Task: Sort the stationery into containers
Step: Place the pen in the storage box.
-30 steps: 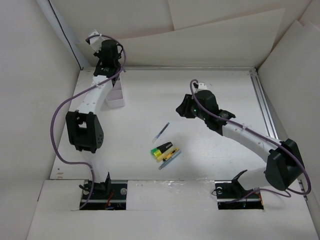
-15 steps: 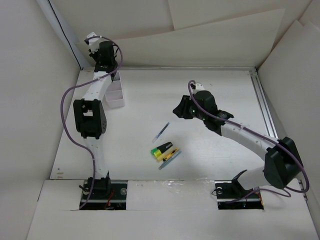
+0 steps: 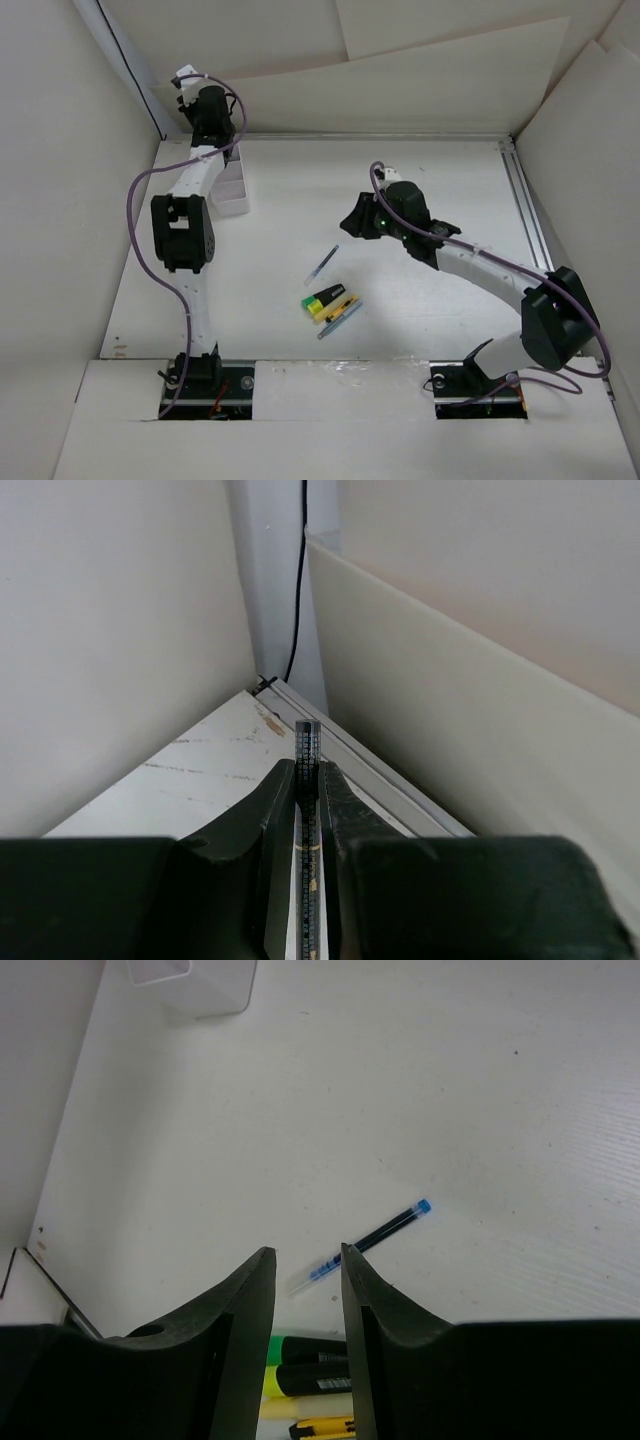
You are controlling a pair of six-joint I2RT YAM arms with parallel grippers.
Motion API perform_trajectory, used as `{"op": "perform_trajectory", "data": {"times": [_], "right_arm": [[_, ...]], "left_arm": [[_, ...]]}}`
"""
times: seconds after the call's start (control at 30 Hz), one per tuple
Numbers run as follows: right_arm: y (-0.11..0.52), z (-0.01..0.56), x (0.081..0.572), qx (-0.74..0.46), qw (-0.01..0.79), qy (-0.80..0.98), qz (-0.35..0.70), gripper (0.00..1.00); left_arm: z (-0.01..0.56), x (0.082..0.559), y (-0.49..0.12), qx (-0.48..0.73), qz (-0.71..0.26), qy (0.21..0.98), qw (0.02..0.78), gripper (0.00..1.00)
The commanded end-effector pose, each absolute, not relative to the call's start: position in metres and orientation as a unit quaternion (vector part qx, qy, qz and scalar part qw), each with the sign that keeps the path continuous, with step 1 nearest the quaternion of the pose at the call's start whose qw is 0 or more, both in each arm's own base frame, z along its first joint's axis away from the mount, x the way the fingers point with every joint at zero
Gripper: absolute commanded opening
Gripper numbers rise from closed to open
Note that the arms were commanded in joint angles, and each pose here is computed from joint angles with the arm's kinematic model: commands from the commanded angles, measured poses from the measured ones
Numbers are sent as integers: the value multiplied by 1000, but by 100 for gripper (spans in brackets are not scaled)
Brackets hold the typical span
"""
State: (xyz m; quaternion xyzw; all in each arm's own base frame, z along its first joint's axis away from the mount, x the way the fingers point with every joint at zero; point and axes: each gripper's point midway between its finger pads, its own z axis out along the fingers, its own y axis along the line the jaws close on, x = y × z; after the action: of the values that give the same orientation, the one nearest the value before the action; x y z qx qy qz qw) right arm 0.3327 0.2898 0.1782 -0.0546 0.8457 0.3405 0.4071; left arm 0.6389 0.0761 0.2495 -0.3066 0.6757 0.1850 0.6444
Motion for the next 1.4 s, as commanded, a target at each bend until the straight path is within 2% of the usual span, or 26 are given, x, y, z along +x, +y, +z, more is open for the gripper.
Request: {"op": "perform_trajectory", "data": {"times": [0.0, 0.53, 1.1, 1.37], "right_arm": [[296, 197, 341, -67, 437, 821, 362, 39], [297, 195, 339, -79, 436, 819, 364, 39], [295, 197, 335, -80, 440, 816, 367, 39], [295, 199, 337, -84, 445, 813, 366, 39]], "left_arm": [[289, 642, 81, -317, 183, 633, 682, 0], [271, 654, 59, -288, 199, 634, 690, 0], [246, 639, 60, -280, 242, 626, 686, 0], [255, 629, 45, -269, 266, 607, 698, 0]]}}
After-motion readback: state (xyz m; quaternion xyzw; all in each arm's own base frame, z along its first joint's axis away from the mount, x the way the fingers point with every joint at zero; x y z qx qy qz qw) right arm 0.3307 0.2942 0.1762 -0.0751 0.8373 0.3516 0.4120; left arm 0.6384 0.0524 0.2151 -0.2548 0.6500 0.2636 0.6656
